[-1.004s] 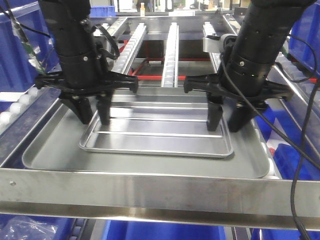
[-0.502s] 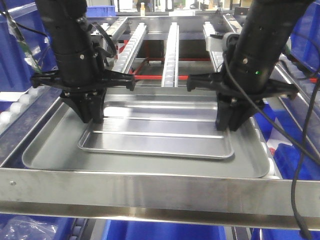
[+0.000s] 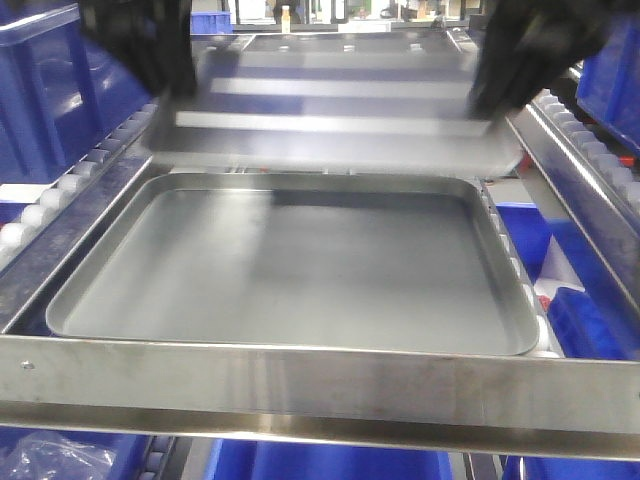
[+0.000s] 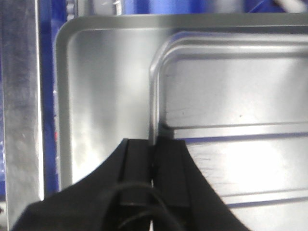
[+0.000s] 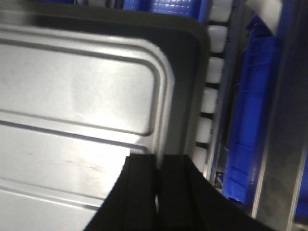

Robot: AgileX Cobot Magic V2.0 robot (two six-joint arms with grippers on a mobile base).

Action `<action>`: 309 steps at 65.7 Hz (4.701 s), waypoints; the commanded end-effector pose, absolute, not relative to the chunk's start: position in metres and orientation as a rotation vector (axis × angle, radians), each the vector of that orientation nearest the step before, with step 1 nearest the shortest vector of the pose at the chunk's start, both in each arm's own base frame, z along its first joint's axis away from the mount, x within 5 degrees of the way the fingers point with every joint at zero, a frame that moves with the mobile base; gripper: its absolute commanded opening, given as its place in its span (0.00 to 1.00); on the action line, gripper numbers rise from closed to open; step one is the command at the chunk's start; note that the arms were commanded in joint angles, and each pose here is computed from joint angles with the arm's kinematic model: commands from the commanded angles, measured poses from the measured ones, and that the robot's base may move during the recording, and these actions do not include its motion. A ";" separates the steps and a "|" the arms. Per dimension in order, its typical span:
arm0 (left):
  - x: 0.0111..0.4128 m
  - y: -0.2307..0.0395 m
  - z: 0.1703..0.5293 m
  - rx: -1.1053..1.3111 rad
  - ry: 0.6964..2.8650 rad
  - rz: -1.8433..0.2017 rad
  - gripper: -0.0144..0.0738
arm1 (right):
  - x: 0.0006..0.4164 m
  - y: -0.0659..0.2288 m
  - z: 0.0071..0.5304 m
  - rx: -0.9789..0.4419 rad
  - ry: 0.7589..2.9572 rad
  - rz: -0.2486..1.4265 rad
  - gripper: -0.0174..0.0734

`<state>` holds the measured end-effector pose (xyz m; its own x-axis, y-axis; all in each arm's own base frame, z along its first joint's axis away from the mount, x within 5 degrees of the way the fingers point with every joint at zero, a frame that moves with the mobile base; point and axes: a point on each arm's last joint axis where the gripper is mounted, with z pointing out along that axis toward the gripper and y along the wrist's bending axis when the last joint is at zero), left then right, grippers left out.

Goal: Grab silver tray and place in blue box
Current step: 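Lift the silver tray with both grippers up off the grey tray, then hold the silver tray in both grippers while the base drives away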

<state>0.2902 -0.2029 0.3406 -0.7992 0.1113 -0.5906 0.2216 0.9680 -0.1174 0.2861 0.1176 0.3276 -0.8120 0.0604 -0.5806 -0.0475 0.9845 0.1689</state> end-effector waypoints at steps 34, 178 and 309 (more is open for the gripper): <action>0.233 -0.233 0.390 0.316 2.383 -0.245 0.05 | 0.237 0.098 0.388 -0.045 2.352 0.187 0.26; 0.234 -0.233 0.389 0.317 2.388 -0.239 0.05 | 0.236 0.097 0.387 -0.043 2.369 0.176 0.26; 0.234 -0.233 0.389 0.317 2.388 -0.239 0.04 | 0.236 0.097 0.387 -0.043 2.369 0.176 0.26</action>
